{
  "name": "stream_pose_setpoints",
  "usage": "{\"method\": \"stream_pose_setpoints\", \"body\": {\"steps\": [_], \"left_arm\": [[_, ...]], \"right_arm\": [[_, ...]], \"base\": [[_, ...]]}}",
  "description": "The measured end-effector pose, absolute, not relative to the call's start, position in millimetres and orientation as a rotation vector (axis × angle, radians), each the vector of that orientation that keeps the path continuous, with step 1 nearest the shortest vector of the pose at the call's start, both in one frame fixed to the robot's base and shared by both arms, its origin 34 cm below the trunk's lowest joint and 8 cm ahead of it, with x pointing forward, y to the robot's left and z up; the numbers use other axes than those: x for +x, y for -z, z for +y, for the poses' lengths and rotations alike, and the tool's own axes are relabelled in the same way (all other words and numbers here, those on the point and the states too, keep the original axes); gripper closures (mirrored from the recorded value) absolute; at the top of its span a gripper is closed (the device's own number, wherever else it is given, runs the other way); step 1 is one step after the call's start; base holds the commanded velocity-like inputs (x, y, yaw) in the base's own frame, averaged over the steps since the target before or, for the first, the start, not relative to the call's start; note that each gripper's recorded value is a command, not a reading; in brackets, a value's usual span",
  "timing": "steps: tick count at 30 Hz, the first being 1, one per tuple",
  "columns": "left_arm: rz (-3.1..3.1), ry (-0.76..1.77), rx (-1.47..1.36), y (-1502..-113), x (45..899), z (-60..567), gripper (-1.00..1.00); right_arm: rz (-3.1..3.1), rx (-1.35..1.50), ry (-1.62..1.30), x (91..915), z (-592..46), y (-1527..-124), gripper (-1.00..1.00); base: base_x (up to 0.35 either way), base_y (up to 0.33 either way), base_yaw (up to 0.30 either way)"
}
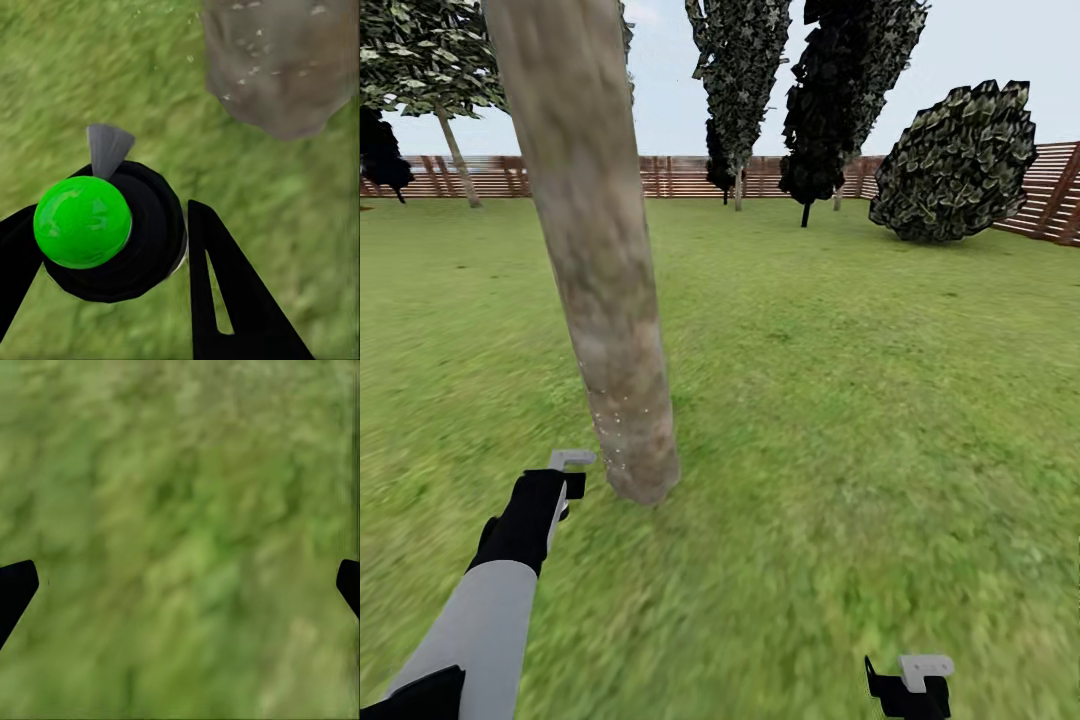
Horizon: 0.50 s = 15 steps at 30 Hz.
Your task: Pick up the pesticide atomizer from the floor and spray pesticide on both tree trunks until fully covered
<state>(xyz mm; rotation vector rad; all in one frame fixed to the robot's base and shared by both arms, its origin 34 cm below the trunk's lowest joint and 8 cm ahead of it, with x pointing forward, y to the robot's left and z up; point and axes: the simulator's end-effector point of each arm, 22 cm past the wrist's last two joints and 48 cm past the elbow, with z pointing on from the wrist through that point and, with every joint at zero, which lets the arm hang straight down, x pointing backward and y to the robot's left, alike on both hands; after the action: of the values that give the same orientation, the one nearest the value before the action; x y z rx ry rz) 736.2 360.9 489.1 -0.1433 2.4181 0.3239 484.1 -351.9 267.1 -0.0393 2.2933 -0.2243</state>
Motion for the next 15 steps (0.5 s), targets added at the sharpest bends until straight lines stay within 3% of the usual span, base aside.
{"method": "stream_pose_setpoints", "body": {"steps": [5,15], "left_arm": [[2.419,-0.325,-0.142,-489.0,736.1,361.0,1.0],[2.419,-0.328,-0.143,-489.3,736.0,362.3,1.0]], "right_arm": [[2.294,-0.039,0.224,484.0,-351.9,-267.0,-1.0],[2.294,-0.04,0.224,483.8,-351.6,-266.8,-1.0]], "base": [[0.121,-0.261,0.032],[0.091,-0.264,0.263]]}}
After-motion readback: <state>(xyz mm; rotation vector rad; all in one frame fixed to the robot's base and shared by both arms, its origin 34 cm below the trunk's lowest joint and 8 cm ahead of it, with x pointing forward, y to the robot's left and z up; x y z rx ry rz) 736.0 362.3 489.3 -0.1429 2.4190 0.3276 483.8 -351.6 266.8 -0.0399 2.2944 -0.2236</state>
